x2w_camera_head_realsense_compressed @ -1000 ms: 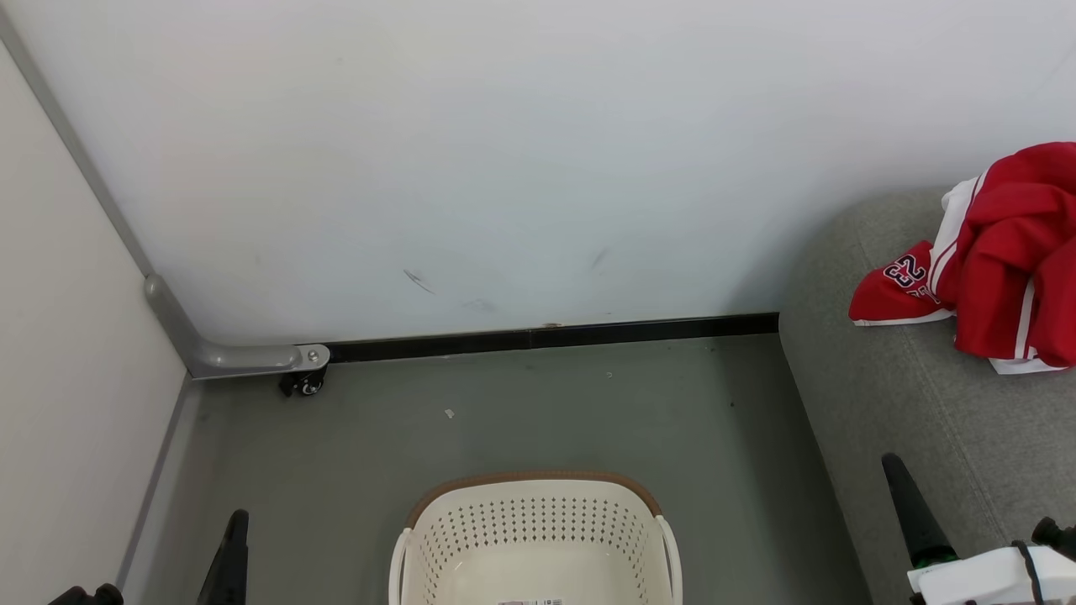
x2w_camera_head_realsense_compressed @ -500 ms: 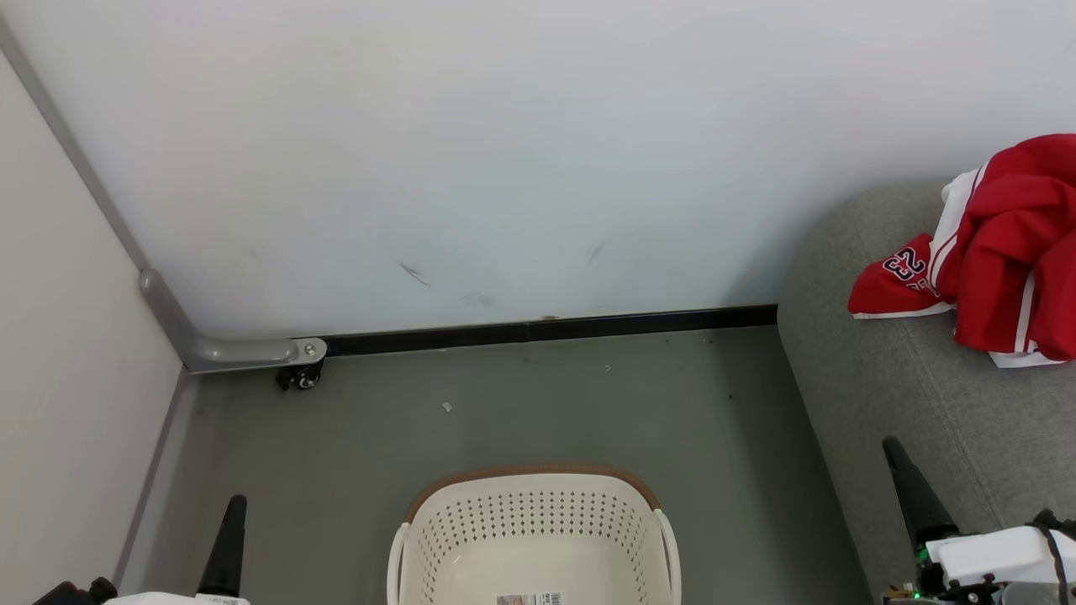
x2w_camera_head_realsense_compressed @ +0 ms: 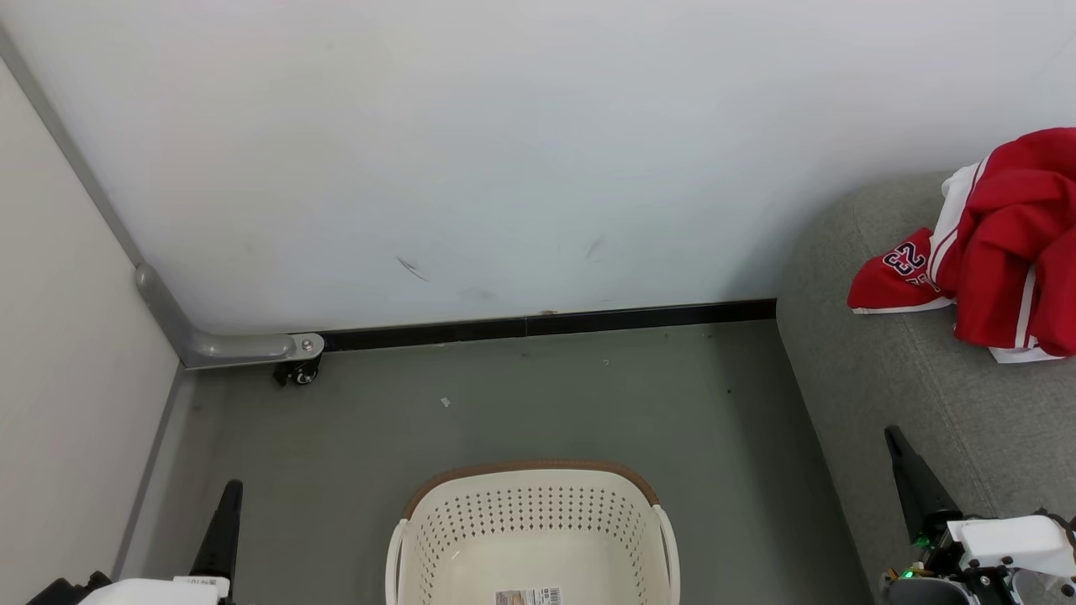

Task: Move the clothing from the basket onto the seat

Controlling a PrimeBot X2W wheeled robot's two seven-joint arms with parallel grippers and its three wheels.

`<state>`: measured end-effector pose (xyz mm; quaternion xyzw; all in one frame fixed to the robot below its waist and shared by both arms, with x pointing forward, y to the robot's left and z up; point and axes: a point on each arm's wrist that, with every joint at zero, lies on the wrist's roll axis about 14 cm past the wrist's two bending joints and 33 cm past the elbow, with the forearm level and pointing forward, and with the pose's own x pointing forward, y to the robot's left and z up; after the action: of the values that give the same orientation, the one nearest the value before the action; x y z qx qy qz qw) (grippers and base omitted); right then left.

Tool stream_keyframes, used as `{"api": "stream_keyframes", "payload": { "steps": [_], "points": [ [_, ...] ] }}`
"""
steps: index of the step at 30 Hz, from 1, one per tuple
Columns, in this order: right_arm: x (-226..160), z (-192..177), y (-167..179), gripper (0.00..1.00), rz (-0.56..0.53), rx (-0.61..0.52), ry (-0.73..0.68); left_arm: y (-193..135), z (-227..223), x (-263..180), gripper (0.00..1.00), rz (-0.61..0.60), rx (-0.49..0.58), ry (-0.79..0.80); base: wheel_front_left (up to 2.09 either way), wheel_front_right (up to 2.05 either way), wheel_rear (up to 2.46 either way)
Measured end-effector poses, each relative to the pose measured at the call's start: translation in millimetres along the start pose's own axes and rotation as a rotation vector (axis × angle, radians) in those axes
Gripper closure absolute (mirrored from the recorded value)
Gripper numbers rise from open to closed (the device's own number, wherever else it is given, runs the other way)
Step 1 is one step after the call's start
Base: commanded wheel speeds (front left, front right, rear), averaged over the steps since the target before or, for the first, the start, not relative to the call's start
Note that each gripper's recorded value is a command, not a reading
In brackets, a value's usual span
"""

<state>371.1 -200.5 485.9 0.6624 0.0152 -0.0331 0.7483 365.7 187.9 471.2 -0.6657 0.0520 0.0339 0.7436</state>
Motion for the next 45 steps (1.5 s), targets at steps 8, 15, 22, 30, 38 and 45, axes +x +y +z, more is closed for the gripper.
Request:
{"api": "stream_keyframes", "payload": {
  "steps": [8,15,22,30,38,45],
  "points": [
    [2.3,0.6,-5.0,1.0,-0.016,0.123,0.001,-6.9,-0.6,7.7,1.0,-0.026,-0.103,0.006,0.0,0.0,0.0],
    [4.4,1.6,-3.0,1.0,-0.011,0.134,-0.001,-6.5,-1.5,8.1,1.0,-0.026,-0.128,0.005,0.0,0.0,0.0],
    [4.3,2.0,-3.7,1.0,-0.013,0.134,-0.002,-6.8,-1.4,8.0,1.0,-0.029,-0.128,0.004,0.0,0.0,0.0],
    [4.3,1.9,-3.8,1.0,-0.013,0.134,0.002,-6.3,-1.4,7.9,1.0,-0.028,-0.128,0.004,0.0,0.0,0.0],
    [4.2,2.6,-4.0,1.0,-0.014,0.134,0.0,-6.2,-1.3,7.9,1.0,-0.028,-0.128,0.004,0.0,0.0,0.0],
    [4.2,3.0,-4.2,1.0,-0.014,0.135,-0.002,-6.1,-1.2,7.9,1.0,-0.028,-0.128,0.003,0.0,0.0,0.0]
  ]
}}
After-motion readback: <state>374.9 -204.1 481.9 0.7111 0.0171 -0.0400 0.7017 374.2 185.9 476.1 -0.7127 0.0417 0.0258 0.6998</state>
